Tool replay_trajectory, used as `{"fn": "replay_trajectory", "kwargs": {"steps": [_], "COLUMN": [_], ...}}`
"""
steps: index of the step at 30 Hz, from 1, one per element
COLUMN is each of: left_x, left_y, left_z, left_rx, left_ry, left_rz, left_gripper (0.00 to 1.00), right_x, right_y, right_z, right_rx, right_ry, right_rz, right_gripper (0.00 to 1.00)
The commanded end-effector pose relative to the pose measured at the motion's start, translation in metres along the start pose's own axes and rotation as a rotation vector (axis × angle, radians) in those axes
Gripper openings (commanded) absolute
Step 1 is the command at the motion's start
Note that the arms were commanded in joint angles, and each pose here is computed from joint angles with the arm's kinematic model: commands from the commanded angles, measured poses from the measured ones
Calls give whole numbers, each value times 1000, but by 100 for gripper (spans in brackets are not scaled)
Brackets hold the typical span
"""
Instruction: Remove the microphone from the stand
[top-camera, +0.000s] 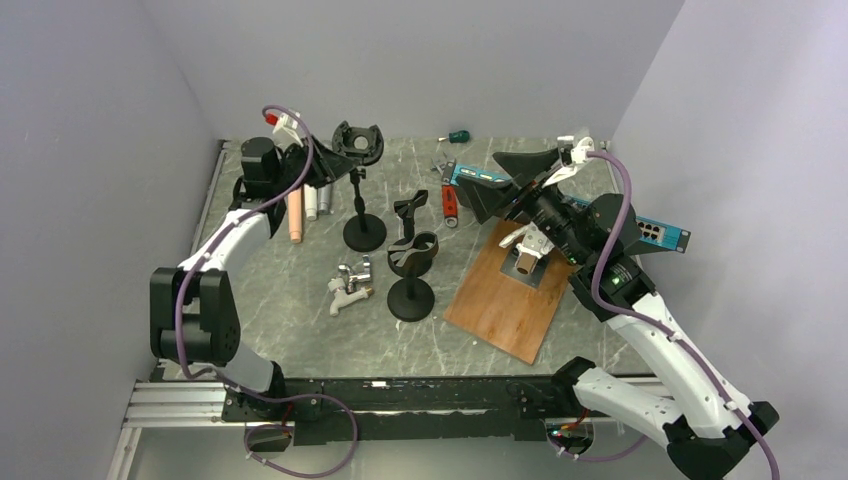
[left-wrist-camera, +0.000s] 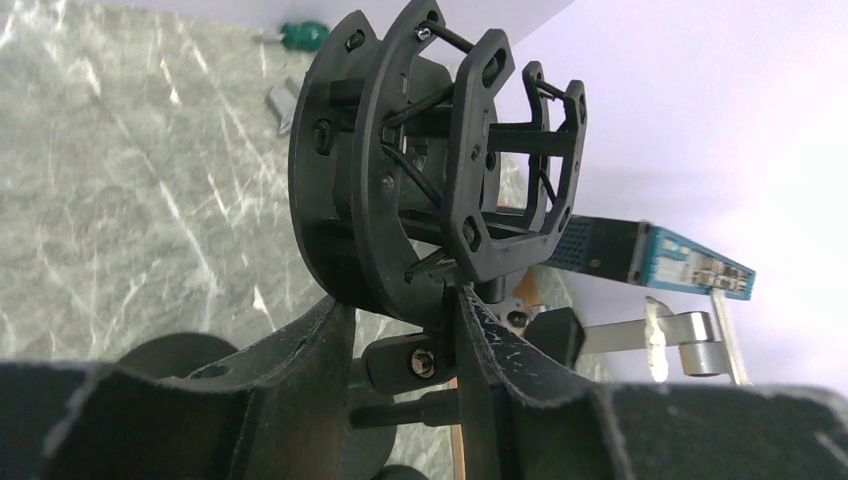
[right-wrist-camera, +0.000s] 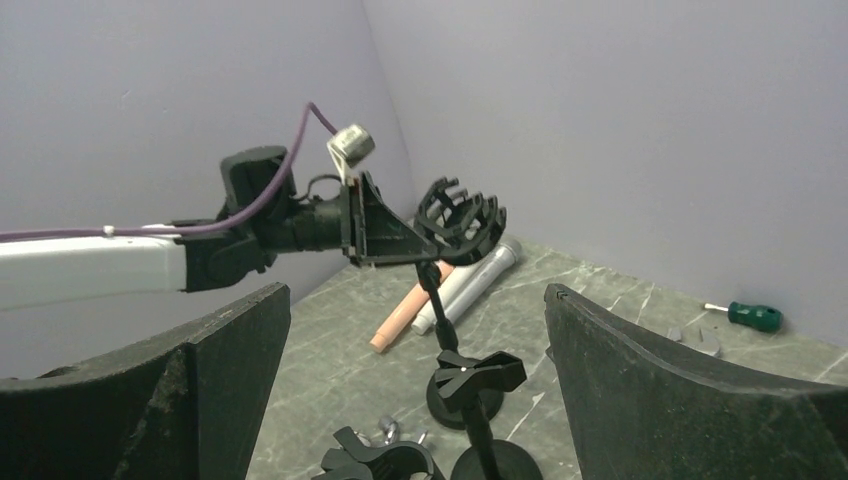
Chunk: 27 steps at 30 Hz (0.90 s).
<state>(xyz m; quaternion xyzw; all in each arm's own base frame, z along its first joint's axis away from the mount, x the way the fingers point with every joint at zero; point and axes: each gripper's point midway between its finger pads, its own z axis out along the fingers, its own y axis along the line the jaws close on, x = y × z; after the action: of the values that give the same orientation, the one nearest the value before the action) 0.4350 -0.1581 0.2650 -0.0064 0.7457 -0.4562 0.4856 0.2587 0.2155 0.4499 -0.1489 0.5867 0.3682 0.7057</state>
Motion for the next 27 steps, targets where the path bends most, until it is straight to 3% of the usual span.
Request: {"fn": "replay_trajectory", "kwargs": {"steps": [1, 10, 14, 20, 27], "left_x": [103, 110, 97, 34, -48], "left_y": [96, 105, 95, 51, -38], "left_z": [-10, -11, -16, -28, -52], "left_rx": [-289, -325, -342, -333, -219], "left_ry": [252, 259, 256, 163, -19], "left_rz": [-135, -148, -112, 39, 217], "left_gripper": [32, 33, 39, 62, 77], "right_x": [-13, -14, -15, -19, -13], "right_y": [-1, -3, -4, -6, -32], "right_z": [-8, -12, -13, -16, -23], "right_rx": [14, 30, 36, 56, 206], "right_ry": [-40, -43, -41, -44, 14], "right_rz": [-21, -36, -41, -49, -47], "right_gripper": [100, 100, 100, 100, 100]}}
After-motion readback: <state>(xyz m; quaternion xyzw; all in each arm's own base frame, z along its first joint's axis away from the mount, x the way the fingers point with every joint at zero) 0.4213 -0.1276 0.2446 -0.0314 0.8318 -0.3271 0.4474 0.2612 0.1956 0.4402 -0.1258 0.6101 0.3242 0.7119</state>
